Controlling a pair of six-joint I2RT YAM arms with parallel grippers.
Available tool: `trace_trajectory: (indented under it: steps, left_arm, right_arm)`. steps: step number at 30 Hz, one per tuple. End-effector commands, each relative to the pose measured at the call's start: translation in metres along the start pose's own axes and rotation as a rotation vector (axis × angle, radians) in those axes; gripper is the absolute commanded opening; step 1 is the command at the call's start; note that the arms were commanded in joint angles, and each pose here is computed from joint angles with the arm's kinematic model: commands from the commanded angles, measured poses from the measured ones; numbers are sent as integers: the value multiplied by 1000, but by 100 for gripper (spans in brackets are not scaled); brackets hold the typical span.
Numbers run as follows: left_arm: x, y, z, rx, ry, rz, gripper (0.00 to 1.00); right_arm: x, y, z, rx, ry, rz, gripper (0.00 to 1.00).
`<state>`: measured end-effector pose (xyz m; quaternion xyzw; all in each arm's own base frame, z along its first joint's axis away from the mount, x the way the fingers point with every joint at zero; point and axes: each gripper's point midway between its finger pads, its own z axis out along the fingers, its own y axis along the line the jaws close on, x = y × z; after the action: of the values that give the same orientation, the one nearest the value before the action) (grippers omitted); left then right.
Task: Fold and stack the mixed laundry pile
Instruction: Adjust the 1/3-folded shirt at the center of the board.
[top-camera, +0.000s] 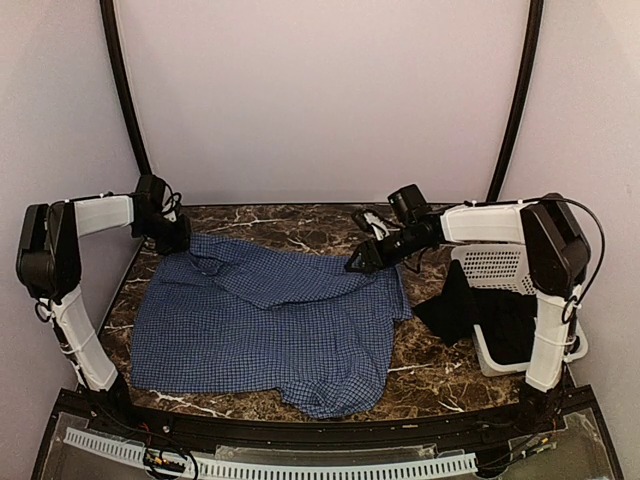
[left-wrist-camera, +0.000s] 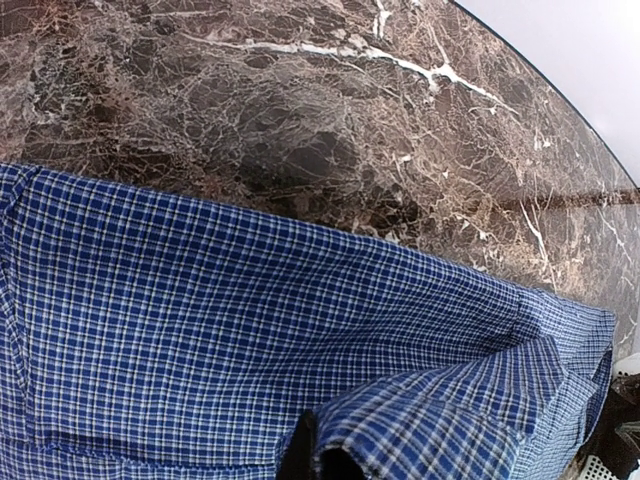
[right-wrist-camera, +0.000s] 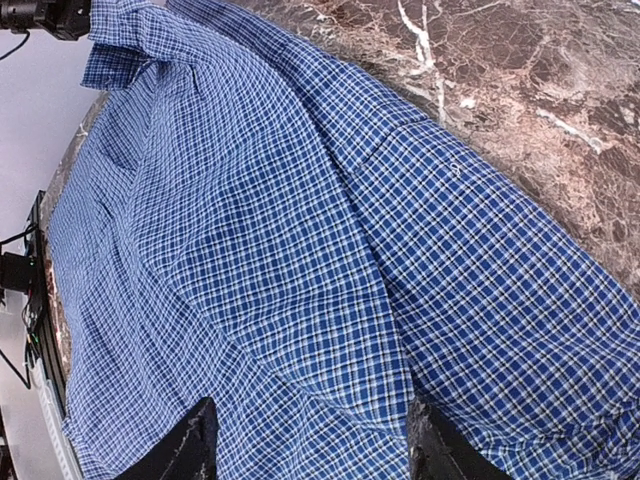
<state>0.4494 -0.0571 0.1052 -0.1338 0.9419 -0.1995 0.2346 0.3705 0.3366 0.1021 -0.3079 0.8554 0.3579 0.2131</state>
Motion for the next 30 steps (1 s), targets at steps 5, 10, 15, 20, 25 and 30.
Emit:
trace_trajectory:
  steps: [5,10,15,20,25,30]
  left_arm:
    - [-8,6,13,-29,40,-26,0]
    - [4,12,12,-54,83,-29,0]
    - [3,-12,-13,42,50,-6,0]
    - [14,-97,-59,210,4,258,0]
    - [55,-193,-145,452,-75,602,0]
    - [128,-236,-216,672,-32,889,0]
  right_arm:
    - [-4,-6,14,34,31,-30,59]
    - [0,-10,14,58,44,-29,60]
    - [7,-11,18,55,60,-18,62]
    - [-3,-7,0,57,-9,7,62]
    - [-28,6,-40,45,-106,5,62]
    - [-59,20,-87,47,-222,-15,61]
